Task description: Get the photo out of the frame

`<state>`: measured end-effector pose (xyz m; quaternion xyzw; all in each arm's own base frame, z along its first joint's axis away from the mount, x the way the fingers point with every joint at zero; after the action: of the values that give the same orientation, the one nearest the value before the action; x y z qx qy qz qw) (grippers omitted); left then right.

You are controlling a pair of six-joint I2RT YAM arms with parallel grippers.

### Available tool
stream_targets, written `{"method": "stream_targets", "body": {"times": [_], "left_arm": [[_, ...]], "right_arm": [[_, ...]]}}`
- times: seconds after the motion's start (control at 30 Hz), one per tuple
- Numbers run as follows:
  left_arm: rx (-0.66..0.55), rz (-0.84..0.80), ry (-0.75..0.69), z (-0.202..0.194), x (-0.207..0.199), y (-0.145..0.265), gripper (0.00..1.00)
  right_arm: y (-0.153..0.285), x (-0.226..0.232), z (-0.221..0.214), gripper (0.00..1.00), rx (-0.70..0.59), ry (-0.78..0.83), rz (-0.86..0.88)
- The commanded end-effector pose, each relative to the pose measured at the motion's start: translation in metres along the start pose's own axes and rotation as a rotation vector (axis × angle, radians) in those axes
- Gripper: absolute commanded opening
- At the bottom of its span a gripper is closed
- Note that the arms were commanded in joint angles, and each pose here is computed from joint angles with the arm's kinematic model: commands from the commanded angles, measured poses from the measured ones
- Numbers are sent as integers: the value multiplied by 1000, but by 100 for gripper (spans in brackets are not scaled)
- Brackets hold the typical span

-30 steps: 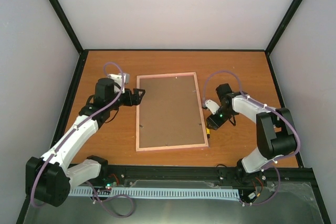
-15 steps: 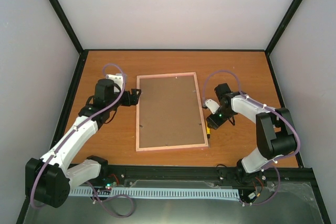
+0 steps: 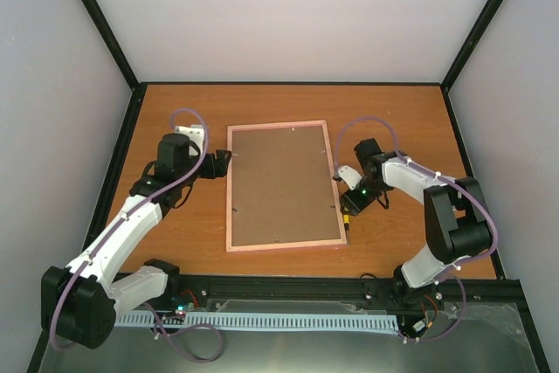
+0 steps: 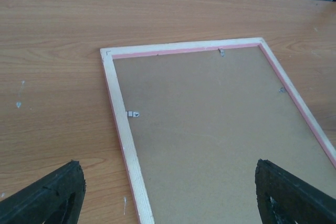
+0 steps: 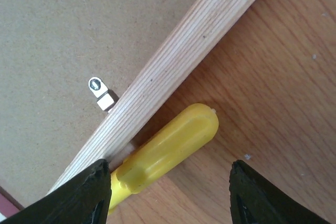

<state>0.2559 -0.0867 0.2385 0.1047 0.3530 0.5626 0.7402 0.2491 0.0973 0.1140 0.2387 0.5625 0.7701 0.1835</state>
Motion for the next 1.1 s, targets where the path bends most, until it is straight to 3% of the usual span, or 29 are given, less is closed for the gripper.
{"method": "stream_targets", "body": {"times": [0.0,0.27,0.57,0.77,1.07], "left_arm": [[-50,-42,-29,6,-6,10,87],[-71,5,-31,10,-4,14,87],[-64,13,-31,10,-3,11,89],[-62,16,-28,10,-3,11,90],[-63,17,-26,10,-3,12,90]], "right_arm": [[-5,-4,-3,61,63,-3,-83],[-12,-14,-16,60,151,-14,-199],[17,-15,-6,61,77,-16,-234],[32,5,6,63,-68,43,-71],[9,-12,13,58,0,-30,-47]]}}
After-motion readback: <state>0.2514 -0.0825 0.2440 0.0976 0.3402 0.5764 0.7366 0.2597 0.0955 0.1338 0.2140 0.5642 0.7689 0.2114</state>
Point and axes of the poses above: each gripper's point midway between its finger pads, its own y axis back along the fingers, its own x axis along the line the jaws close on, z = x × y, the point moved 9 cm from there along y, back along the fingers, and after that the axes turned 11 degrees about y, right-handed, at the moved point
